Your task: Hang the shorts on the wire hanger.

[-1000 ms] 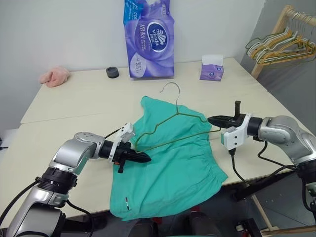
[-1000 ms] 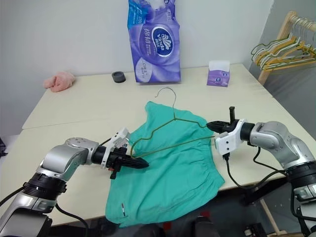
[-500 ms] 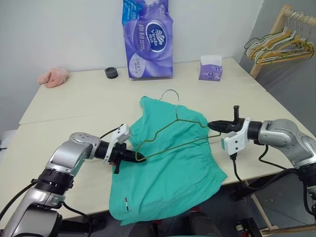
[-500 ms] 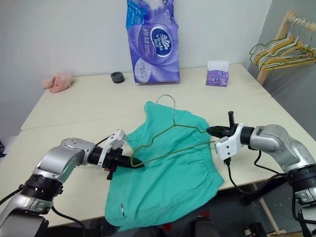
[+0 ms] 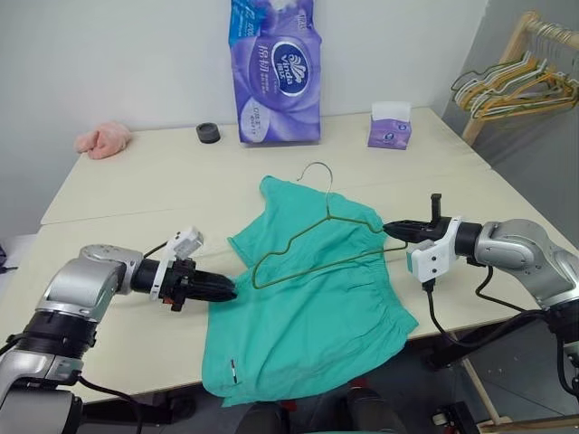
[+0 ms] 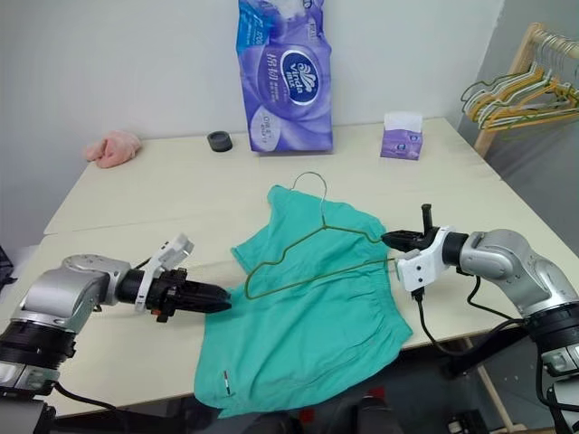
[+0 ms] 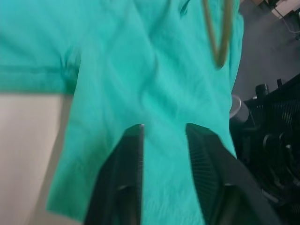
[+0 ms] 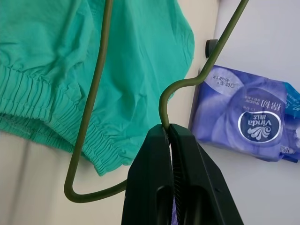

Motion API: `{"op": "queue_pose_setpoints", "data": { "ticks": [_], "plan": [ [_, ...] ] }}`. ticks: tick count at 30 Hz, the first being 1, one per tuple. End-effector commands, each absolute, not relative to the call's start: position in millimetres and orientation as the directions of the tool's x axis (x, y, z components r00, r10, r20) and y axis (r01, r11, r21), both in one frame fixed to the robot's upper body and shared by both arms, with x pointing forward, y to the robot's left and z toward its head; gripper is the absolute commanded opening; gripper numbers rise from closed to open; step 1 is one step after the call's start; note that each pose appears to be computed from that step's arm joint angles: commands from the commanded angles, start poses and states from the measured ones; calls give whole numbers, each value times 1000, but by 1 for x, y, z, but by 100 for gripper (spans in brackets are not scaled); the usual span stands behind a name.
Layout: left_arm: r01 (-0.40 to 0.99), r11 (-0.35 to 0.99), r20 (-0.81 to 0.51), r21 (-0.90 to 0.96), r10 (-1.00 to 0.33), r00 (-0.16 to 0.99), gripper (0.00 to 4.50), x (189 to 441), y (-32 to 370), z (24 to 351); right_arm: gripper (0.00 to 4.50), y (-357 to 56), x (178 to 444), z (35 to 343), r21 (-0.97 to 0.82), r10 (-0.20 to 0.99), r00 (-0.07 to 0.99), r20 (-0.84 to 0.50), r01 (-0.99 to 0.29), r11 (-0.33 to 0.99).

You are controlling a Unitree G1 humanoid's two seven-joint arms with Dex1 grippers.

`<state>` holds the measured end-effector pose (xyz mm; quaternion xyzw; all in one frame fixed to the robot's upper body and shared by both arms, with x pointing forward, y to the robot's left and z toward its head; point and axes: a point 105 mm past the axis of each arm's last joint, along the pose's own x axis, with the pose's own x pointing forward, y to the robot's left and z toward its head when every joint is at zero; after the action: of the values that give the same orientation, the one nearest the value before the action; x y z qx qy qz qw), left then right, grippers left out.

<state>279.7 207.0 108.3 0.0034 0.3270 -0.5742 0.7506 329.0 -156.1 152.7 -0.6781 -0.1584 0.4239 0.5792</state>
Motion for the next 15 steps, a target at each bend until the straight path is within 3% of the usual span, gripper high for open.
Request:
{"op": "queue_pose_setpoints", "data": {
  "ticks": [1, 3, 15],
  "plan": [
    [888, 317, -452, -333, -880, 145, 276, 284, 195, 123, 0, -159, 332, 166, -933, 703, 614, -359, -236, -270],
    [896, 283, -439, -342, -891, 114, 338, 281, 186, 123, 0, -159, 332, 165, -932, 700, 615, -362, -236, -275],
    [895, 242, -401, -375, -913, 79, 338, 289, 156, 111, 0, -152, 330, 167, -933, 709, 607, -359, -222, -282]
  ]
}}
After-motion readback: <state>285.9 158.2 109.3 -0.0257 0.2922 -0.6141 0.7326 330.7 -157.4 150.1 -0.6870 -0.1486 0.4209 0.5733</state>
